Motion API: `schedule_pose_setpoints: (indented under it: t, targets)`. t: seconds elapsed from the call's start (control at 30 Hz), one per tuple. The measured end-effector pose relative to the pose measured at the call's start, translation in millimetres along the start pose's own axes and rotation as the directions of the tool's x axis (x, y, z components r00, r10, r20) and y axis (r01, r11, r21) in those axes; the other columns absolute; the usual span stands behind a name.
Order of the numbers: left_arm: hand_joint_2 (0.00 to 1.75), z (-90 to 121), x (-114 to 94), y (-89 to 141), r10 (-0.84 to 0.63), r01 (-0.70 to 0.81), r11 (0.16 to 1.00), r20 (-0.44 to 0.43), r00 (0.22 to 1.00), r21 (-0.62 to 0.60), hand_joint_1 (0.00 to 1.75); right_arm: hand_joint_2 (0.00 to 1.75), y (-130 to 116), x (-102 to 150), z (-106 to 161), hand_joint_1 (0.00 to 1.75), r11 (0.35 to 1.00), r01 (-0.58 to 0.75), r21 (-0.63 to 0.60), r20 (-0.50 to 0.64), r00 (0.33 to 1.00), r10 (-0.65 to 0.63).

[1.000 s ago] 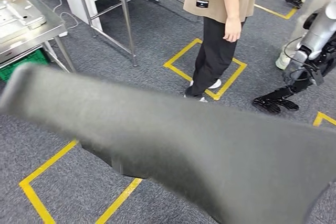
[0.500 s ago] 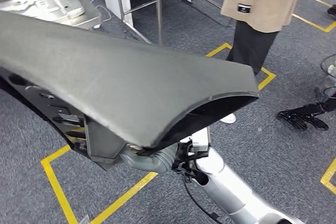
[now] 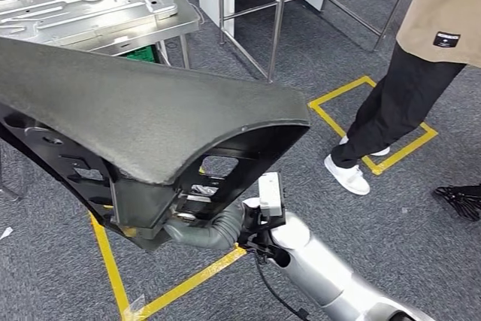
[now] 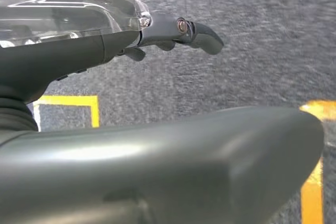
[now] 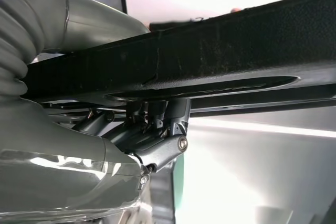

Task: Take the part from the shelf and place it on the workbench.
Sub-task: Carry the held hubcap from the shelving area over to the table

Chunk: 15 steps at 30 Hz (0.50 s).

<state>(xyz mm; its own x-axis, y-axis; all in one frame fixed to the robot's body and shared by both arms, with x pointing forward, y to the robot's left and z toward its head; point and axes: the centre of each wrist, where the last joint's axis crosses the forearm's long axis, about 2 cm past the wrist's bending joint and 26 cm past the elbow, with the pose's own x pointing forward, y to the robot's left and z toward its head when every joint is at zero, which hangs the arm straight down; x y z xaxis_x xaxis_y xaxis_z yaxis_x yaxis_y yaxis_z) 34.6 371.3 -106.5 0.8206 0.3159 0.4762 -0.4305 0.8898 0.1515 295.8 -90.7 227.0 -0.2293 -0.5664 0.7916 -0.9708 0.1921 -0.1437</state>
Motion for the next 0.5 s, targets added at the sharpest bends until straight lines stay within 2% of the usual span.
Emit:
schedule_pose_setpoints:
  t: [0.5]
  targets:
    - [1.75, -0.2, 0.3, 1.6, -0.006, 0.006, 1.0, 0.0, 1.0, -0.005, 0.0, 1.75, 2.1, -3.4, -4.2, 1.75, 1.0, 0.013, -0.003, 0.006, 1.0, -0.013]
